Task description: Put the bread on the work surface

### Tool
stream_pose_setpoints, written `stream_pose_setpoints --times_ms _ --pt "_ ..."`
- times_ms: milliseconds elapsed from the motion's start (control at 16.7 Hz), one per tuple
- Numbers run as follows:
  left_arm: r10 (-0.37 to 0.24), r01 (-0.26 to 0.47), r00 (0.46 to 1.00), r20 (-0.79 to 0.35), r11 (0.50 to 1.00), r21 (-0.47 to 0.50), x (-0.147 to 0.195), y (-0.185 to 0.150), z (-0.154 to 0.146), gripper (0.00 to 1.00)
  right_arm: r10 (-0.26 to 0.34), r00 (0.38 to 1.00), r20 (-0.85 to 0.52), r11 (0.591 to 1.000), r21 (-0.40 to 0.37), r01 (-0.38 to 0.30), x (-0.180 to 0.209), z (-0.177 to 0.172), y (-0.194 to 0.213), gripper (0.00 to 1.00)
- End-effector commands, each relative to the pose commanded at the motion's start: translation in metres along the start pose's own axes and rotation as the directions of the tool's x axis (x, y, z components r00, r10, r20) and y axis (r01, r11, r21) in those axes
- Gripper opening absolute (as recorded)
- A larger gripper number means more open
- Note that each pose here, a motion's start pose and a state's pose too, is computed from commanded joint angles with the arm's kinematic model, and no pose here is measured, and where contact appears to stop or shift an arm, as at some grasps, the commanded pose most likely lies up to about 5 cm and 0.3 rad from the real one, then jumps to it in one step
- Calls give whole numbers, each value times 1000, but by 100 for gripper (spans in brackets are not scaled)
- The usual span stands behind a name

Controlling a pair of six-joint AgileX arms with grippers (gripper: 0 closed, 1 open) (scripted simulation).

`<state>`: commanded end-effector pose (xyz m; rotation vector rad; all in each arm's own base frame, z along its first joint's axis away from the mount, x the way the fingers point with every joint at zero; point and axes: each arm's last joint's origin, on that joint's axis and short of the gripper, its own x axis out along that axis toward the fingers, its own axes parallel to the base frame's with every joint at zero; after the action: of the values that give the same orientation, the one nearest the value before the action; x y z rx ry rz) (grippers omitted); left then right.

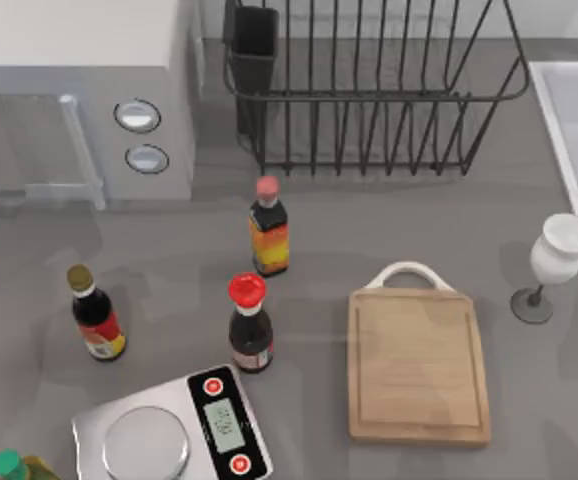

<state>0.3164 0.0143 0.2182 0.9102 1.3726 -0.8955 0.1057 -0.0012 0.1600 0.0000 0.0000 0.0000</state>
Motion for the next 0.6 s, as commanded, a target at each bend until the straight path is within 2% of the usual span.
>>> stream_pose_setpoints --times_ms 180,360,480,600 --pt "35 -35 999 0 994 -103 -14 -2 12 0 0 1000 0 1000 0 0 0 0 0 100" --pt "89 -84 996 6 962 -258 -34 -6 32 0 0 1000 0 1000 0 0 0 0 0 100" --pt "127 -112 992 15 917 -383 -48 -9 49 0 0 1000 0 1000 0 0 0 0 0 100" --pt "165 -127 986 29 848 -514 -61 -13 68 0 0 1000 0 1000 0 0 0 0 0 100"
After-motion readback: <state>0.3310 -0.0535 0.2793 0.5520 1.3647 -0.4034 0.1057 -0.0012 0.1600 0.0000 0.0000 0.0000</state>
